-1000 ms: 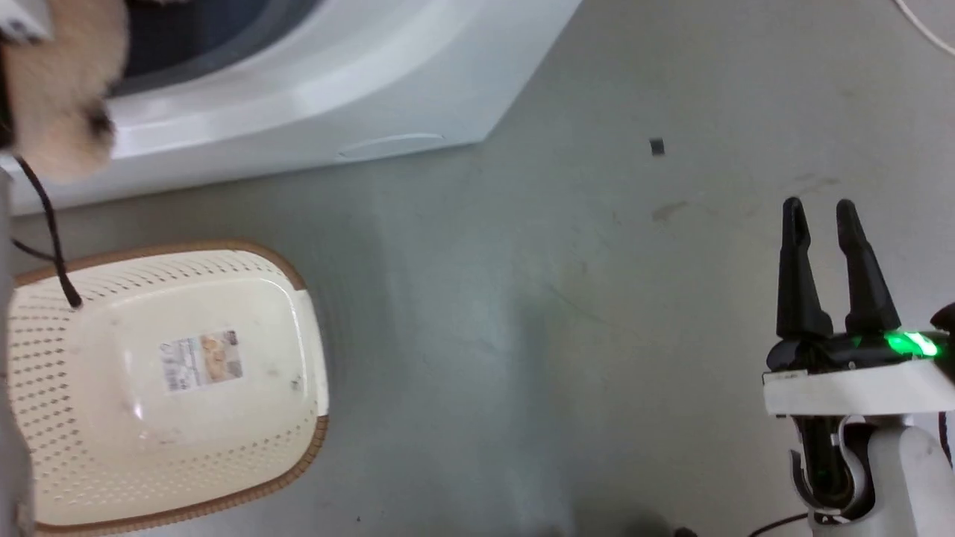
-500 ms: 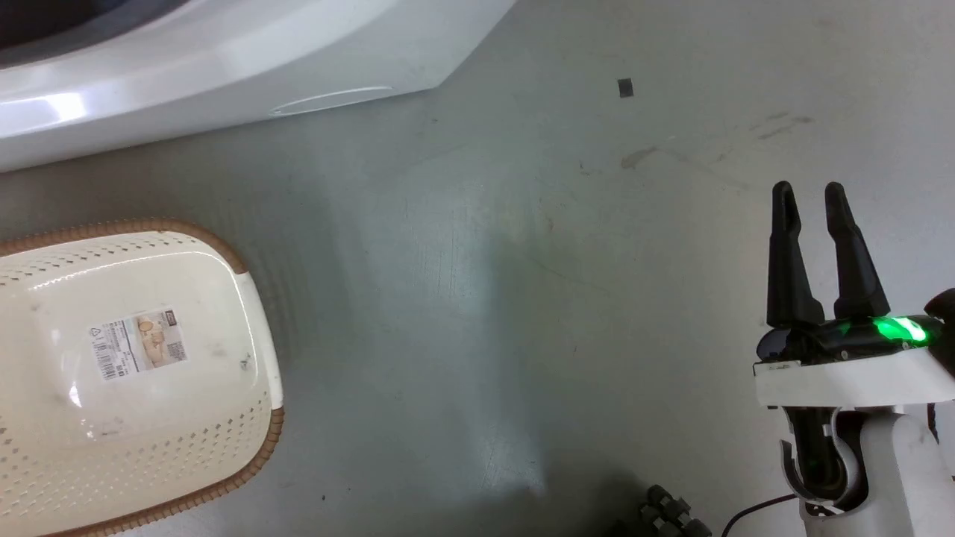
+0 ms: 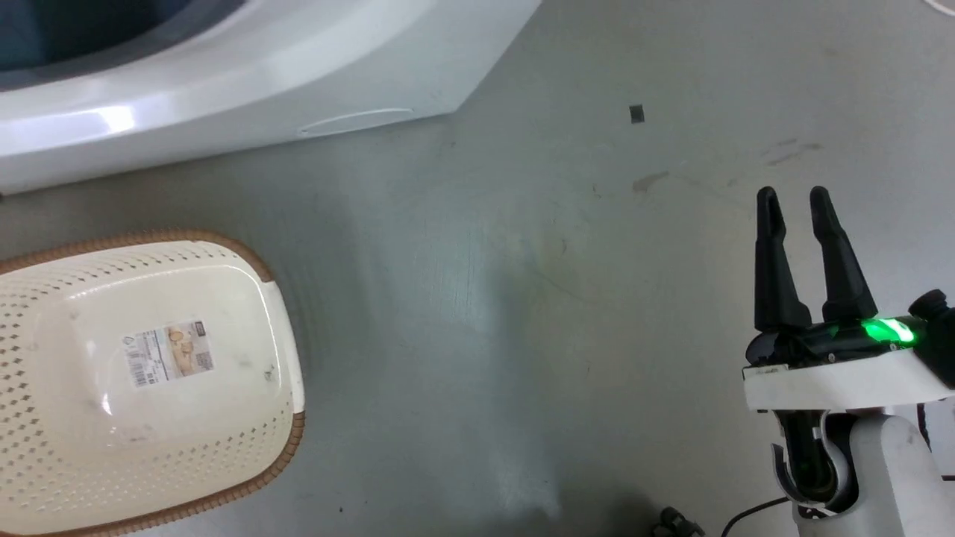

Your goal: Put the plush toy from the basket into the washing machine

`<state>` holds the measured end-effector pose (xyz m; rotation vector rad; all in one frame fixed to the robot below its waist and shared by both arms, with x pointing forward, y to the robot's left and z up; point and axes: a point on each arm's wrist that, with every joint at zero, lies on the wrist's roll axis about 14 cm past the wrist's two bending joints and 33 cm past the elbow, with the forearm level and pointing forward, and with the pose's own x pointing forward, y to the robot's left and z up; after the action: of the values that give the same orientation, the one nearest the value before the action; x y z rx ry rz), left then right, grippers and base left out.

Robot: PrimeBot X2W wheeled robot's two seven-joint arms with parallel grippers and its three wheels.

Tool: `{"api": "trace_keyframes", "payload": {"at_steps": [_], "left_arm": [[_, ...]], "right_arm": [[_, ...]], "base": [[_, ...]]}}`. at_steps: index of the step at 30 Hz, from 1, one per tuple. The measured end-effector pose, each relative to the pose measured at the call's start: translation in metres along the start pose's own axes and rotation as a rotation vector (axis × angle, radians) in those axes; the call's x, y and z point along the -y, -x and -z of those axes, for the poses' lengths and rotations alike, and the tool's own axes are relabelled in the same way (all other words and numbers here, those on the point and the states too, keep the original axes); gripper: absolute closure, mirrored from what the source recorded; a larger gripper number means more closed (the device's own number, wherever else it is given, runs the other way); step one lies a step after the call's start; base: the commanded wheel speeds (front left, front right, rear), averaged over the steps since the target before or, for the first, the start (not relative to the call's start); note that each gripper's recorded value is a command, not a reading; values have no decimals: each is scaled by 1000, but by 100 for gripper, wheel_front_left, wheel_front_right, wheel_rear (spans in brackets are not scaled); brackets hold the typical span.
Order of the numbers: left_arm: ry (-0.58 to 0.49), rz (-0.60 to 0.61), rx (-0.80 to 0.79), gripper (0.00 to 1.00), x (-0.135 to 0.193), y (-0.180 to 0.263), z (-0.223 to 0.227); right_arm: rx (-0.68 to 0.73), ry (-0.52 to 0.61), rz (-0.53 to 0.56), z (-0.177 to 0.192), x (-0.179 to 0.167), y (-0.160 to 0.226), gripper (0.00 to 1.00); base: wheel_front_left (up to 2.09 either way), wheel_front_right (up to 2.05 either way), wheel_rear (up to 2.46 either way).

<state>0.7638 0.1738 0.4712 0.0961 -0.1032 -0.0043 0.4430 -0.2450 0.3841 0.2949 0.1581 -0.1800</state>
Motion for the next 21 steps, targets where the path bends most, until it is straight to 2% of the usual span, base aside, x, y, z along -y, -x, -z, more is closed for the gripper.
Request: {"api": "trace_keyframes", "payload": {"at_steps": [12, 21], "left_arm": [[36, 19, -45, 0, 4, 59, -6], [54, 3, -26, 0, -4, 118, -31]], "right_arm": [[74, -10, -76, -31, -27, 8, 0], [127, 5, -140, -54, -49, 28, 0]], "base": [[0, 0, 0], [0, 0, 0]]}}
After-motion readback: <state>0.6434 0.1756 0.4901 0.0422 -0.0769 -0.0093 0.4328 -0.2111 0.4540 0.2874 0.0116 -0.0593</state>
